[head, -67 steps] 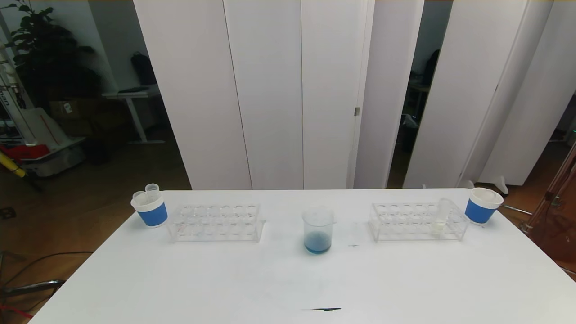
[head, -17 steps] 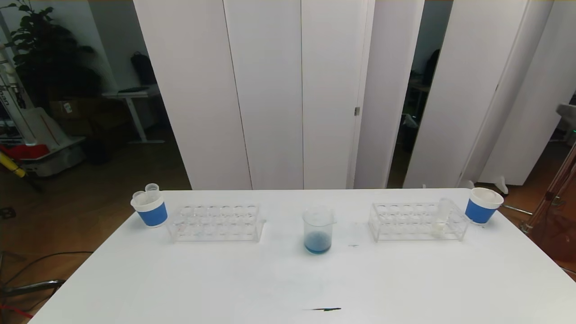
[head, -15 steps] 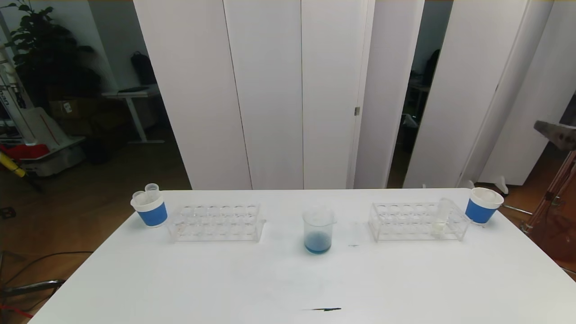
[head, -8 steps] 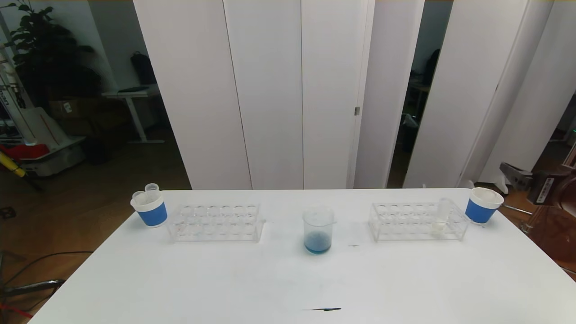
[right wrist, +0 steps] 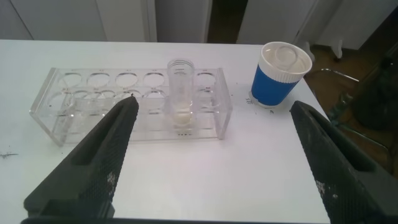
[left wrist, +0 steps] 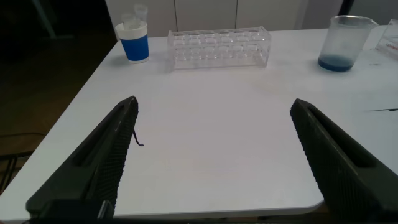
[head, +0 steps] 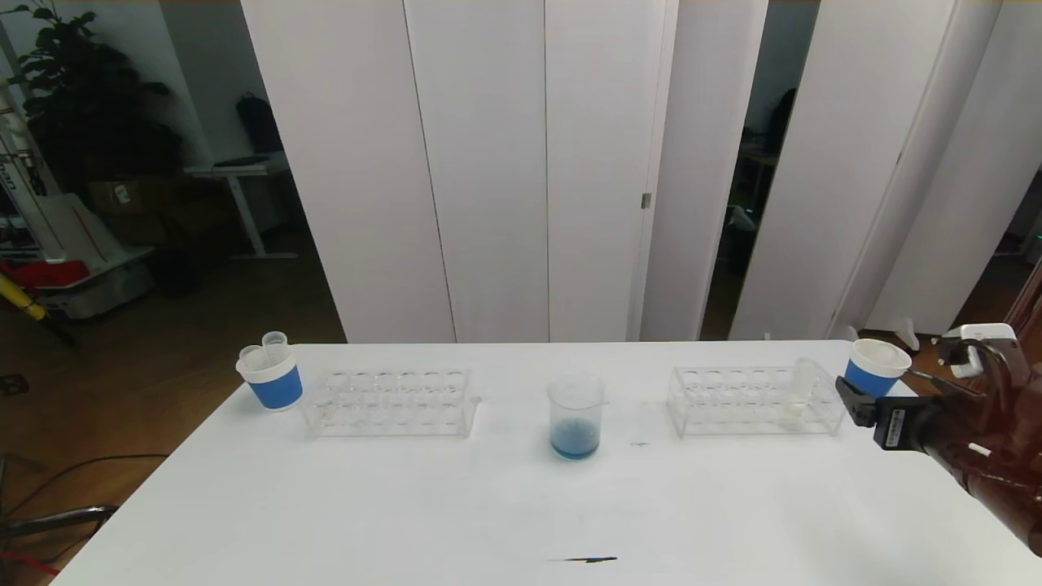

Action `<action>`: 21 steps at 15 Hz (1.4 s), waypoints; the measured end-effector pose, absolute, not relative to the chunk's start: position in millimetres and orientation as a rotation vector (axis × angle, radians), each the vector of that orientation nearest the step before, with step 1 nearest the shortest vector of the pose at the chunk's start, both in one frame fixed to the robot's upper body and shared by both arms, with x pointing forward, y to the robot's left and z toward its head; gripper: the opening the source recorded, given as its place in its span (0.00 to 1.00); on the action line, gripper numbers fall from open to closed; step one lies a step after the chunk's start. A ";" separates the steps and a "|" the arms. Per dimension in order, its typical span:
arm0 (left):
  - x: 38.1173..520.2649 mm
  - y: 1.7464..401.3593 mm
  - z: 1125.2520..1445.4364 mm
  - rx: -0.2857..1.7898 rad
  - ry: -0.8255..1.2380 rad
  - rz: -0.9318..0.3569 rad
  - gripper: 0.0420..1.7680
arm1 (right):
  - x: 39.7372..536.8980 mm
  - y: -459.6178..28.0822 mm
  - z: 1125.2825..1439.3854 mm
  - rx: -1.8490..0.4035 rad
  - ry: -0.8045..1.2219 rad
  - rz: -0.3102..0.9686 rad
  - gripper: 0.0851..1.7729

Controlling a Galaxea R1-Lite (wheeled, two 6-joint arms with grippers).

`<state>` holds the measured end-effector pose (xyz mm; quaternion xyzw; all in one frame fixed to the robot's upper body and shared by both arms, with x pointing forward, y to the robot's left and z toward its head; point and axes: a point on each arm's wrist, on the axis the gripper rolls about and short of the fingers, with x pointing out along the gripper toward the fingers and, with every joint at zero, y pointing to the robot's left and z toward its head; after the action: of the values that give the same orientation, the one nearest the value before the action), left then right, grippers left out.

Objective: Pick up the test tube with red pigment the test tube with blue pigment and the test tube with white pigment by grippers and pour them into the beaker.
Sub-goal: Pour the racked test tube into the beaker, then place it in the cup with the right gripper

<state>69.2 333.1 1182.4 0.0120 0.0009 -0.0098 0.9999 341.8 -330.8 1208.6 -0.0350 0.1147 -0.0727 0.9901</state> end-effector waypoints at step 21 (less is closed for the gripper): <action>69.2 333.1 1182.5 0.024 0.002 -0.020 0.99 | 445.0 -319.1 1144.7 -0.081 0.266 -0.121 0.99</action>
<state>69.2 333.1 1182.5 0.0122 0.0012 -0.0102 0.9999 445.0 -319.1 1144.7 -0.0402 0.1327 -0.0604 0.9885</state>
